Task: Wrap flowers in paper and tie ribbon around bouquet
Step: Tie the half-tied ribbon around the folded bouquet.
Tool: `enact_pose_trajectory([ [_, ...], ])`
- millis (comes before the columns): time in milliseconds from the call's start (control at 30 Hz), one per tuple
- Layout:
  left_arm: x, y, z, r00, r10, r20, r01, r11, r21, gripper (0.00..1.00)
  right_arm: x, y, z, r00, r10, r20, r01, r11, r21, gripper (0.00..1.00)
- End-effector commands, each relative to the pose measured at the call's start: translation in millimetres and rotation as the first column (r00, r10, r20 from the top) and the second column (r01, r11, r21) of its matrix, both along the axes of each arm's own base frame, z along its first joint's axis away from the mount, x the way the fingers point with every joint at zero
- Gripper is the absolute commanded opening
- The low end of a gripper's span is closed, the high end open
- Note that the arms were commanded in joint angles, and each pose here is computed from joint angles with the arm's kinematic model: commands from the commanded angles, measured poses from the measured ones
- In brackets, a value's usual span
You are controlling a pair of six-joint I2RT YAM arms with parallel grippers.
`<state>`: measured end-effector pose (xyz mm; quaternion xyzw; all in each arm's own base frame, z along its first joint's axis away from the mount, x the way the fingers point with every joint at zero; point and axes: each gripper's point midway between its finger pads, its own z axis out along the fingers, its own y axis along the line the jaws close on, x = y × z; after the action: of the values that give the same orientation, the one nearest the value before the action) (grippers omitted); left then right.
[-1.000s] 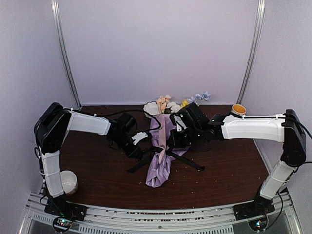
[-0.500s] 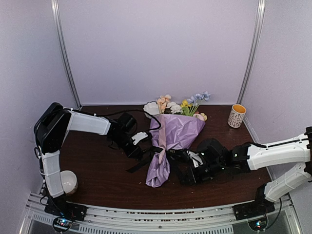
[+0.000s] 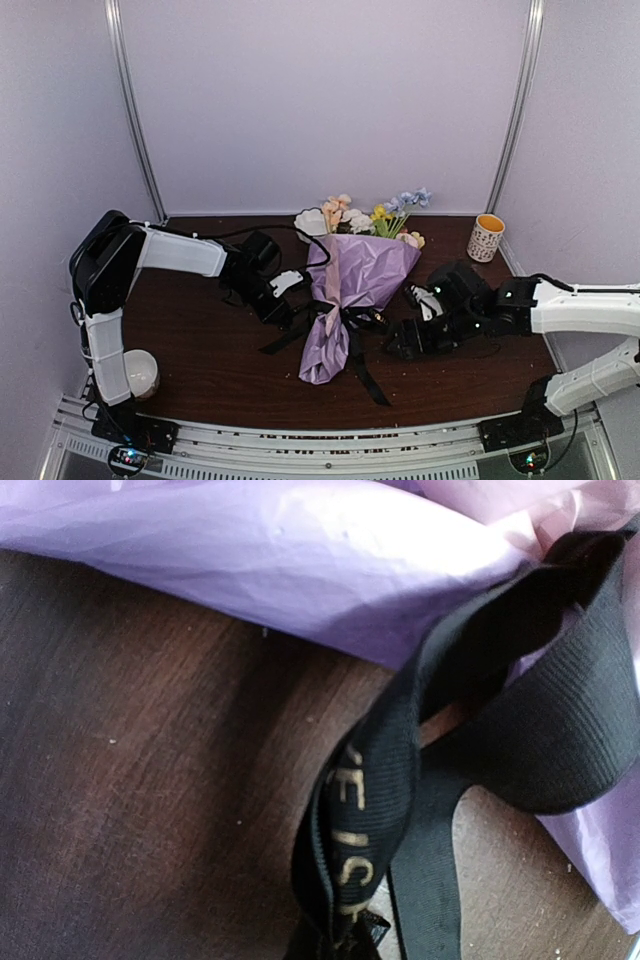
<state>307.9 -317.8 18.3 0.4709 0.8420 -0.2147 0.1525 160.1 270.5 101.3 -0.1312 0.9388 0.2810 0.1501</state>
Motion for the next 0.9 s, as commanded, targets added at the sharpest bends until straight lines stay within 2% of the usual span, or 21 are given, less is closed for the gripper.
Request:
enact_pose_trajectory([
  [0,0.4,0.7,2.8,1.0,-0.014,0.013,0.014,1.0,0.012,0.0,69.2,-36.8,13.8,0.972,-0.186,0.141,0.189,0.982,-0.012,0.82],
  [67,0.5,0.8,2.8,1.0,-0.013,0.014,0.013,1.0,0.012,0.0,96.5,-45.5,5.2,0.953,-0.272,0.135,0.275,0.962,0.002,0.75],
  [167,0.7,1.0,3.2,1.0,-0.014,0.015,0.014,1.0,0.014,0.0,115.9,-31.3,-12.0,0.962,-0.246,0.119,0.25,0.968,-0.019,0.69],
  [333,2.3,2.6,3.4,1.0,-0.008,0.023,0.008,1.0,0.024,0.0,129.0,-6.5,-38.7,0.981,-0.183,0.062,0.186,0.982,-0.039,0.68],
  [433,2.4,3.2,5.5,1.0,-0.009,0.029,0.009,1.0,0.024,0.0,134.8,5.9,-45.0,0.984,-0.172,0.042,0.173,0.985,-0.007,0.66],
  [533,1.7,2.2,7.3,0.999,-0.013,0.029,0.013,1.0,0.017,0.0,137.6,10.3,-52.2,0.985,-0.167,0.032,0.167,0.986,-0.006,0.6],
  [700,7.2,-3.2,17.7,0.999,-0.008,0.054,0.009,1.0,-0.011,0.0,134.0,15.2,-64.7,0.988,-0.152,-0.013,0.152,0.988,-0.004,0.22],
  [800,17.0,-9.3,31.7,0.995,-0.003,0.102,0.008,0.999,-0.044,0.0,127.0,21.8,-64.5,0.99,-0.135,-0.038,0.137,0.989,0.053,0.0],
  [867,23.7,-15.0,40.2,0.992,-0.002,0.129,0.011,0.998,-0.069,0.0,120.6,21.4,-63.8,0.99,-0.131,-0.049,0.134,0.988,0.072,0.0],
])
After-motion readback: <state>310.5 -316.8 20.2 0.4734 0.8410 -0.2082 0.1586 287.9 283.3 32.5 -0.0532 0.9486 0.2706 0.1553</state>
